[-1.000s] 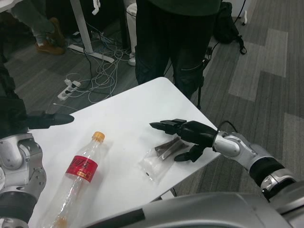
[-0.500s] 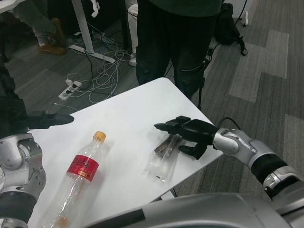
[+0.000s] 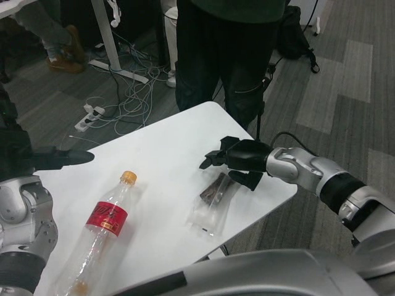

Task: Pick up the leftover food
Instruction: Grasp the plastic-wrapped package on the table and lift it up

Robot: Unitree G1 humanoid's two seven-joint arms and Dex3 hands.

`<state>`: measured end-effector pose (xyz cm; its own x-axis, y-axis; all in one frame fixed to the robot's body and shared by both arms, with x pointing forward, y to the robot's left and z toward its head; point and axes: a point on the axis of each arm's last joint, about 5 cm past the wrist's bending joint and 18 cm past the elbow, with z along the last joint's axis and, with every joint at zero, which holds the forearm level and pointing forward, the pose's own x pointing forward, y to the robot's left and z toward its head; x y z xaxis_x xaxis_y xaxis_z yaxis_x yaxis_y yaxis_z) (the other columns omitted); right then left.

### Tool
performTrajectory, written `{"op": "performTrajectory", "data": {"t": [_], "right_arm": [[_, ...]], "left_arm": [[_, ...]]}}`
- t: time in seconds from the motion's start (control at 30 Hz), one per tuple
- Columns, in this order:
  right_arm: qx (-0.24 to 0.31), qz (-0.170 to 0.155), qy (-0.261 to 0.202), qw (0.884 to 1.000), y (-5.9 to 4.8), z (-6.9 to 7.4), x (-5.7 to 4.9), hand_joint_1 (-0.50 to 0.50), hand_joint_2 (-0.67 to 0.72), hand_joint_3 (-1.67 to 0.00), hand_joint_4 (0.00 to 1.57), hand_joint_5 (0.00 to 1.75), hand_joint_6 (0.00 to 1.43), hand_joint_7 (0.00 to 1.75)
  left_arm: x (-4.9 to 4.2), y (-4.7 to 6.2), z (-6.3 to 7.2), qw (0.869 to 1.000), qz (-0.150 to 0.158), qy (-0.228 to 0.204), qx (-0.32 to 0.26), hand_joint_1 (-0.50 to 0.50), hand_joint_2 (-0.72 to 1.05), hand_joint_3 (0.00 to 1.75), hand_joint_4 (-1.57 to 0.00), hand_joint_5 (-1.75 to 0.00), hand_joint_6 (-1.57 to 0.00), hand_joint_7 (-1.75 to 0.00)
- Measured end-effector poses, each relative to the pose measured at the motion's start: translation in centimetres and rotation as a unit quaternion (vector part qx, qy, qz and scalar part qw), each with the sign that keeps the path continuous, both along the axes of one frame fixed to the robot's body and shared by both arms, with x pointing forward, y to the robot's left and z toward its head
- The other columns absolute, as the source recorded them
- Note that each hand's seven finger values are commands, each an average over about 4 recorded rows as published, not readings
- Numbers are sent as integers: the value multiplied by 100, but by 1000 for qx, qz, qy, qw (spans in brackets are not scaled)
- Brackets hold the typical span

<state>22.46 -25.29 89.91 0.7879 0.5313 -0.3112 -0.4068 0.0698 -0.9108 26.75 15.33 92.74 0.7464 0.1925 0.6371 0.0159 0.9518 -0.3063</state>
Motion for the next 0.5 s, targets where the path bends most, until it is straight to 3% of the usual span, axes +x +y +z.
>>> {"op": "performTrajectory", "data": {"t": [0.2,0.37,0.5], "right_arm": [[-19,13,11,1000,3,25,20,-38,-51,-165,16,116,29,56],[-9,7,8,1000,-9,41,3,-38,-48,-159,10,107,14,45],[19,-25,-5,1000,-58,36,-77,-38,-54,-149,9,92,8,28]], "left_arm": [[1,5,1,1000,1,0,0,-50,-37,0,-23,0,0,0],[1,5,1,1000,1,0,-1,-50,-37,0,-26,0,0,0],[1,4,0,1000,1,0,-2,-50,-37,0,-26,0,0,0]]}}
